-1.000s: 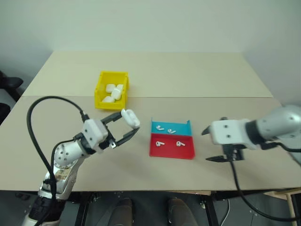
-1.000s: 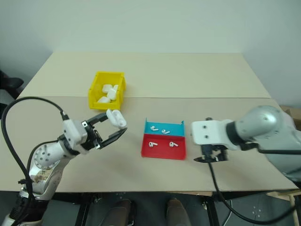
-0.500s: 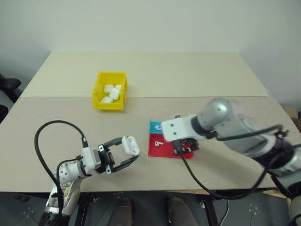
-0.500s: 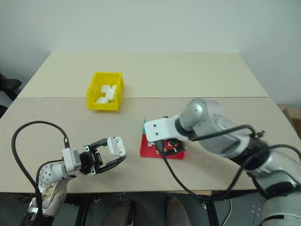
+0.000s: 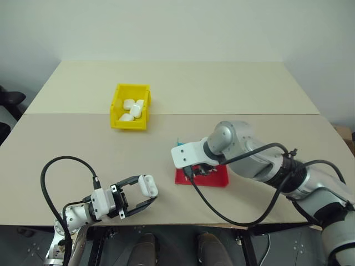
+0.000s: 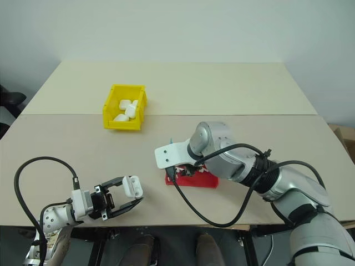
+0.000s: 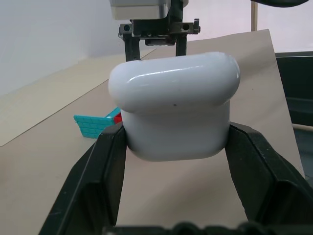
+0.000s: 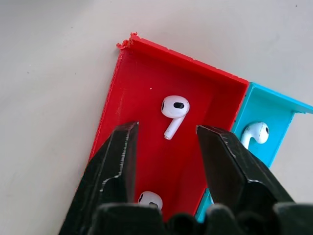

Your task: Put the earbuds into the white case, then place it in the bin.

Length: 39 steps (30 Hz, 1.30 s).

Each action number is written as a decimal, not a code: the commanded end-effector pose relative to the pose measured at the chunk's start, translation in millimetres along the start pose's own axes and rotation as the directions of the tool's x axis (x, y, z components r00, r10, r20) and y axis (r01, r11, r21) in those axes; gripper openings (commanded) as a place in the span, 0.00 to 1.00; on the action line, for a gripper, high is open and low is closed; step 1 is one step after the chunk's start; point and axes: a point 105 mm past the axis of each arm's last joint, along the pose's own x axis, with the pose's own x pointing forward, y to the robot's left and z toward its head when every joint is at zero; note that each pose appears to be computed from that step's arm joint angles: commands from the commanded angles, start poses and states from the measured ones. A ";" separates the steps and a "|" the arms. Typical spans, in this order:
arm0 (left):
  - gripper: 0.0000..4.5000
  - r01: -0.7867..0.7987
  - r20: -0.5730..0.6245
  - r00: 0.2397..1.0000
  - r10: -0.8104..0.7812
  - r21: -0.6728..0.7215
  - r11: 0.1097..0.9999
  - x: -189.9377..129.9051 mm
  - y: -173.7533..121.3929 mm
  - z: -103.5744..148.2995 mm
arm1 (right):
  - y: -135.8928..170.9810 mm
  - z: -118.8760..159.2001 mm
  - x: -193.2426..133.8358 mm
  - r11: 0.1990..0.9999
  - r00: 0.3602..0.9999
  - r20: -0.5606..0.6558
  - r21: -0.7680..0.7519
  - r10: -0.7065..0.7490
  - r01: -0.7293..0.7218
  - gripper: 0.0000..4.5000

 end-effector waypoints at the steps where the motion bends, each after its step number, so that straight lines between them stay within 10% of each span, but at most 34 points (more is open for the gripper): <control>1: 0.61 0.005 0.011 1.000 -0.005 0.045 0.999 1.5 0.3 8.0 | -9.9 6.1 -5.5 0.998 0.998 -0.001 -0.038 -0.055 0.055 0.51; 39: 0.61 -0.041 -0.103 0.994 0.044 0.029 0.999 4.3 -1.3 2.9 | -8.7 8.4 23.3 0.996 0.999 -0.018 -0.079 -0.033 0.032 0.51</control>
